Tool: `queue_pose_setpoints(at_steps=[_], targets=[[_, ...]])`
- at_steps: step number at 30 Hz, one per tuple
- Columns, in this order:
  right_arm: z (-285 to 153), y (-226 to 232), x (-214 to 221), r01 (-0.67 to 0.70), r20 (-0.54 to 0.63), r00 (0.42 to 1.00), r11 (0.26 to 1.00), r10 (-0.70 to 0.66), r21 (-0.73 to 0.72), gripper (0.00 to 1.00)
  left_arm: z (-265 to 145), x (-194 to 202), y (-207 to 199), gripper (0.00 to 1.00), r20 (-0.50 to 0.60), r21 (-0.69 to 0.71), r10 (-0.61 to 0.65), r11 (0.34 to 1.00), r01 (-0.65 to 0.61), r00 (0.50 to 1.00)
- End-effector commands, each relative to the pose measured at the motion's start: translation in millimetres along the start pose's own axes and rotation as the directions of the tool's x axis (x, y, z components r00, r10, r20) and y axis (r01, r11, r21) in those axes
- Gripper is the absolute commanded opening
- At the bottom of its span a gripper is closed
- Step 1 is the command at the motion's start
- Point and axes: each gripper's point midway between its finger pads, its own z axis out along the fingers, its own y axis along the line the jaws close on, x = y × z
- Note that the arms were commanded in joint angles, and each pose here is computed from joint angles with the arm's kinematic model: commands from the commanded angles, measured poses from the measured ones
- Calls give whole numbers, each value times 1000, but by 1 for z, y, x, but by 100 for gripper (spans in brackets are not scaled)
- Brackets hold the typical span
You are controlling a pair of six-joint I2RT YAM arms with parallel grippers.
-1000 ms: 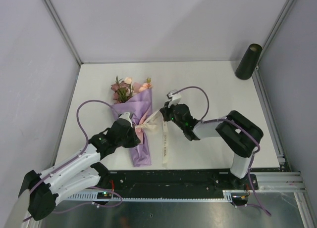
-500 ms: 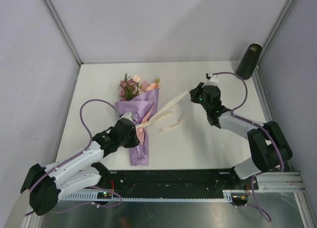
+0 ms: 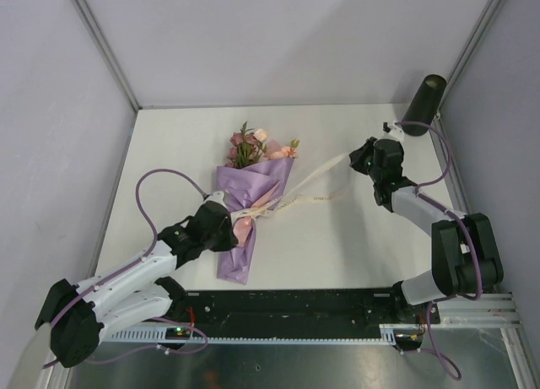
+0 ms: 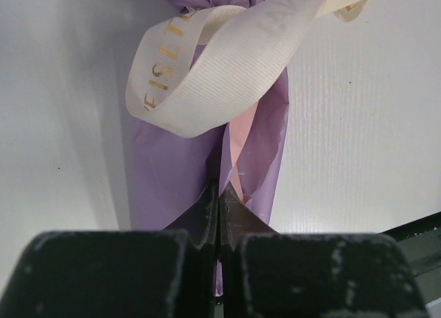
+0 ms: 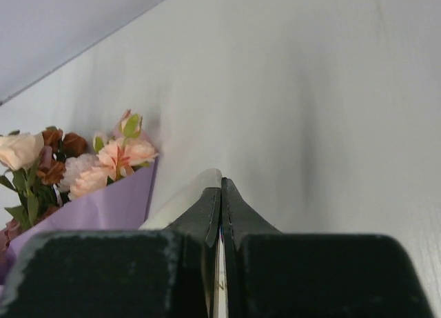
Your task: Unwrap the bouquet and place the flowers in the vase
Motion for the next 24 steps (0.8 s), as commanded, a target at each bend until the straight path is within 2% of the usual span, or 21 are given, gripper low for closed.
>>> queue_pose_setpoints(at_steps=[1, 2, 5, 8, 13, 17, 20, 24], targets=[[-13, 31, -2, -5, -49, 999, 995, 0, -102, 2, -8, -21, -11, 0, 62, 19, 5, 1000, -7, 998], [-18, 39, 8, 1, -87, 996, 992, -12, -126, 5, -8, -22, -12, 0, 65, 22, 5, 1000, -7, 998], [-36, 59, 29, 34, -166, 984, 982, -66, -187, 23, -9, -24, -15, 1, 72, 32, 3, 999, -6, 997], [-56, 75, 45, 57, -219, 969, 970, -110, -235, 35, -13, -27, -20, 20, 76, 55, 12, 998, -16, 997], [-88, 107, 56, 67, -260, 951, 931, -168, -358, 45, -32, -50, -35, 55, 140, 95, 61, 993, -74, 988], [-108, 125, 67, 50, -304, 930, 892, -206, -450, 54, -57, -78, -44, 71, 203, 80, 119, 987, -137, 972], [-119, 128, 72, 45, -326, 920, 883, -219, -466, 58, -69, -97, -41, 78, 236, 17, 169, 984, -178, 957], [-130, 153, 76, 82, -277, 919, 824, -280, -561, 60, -69, -114, -23, 78, 223, -93, 169, 984, -152, 960]])
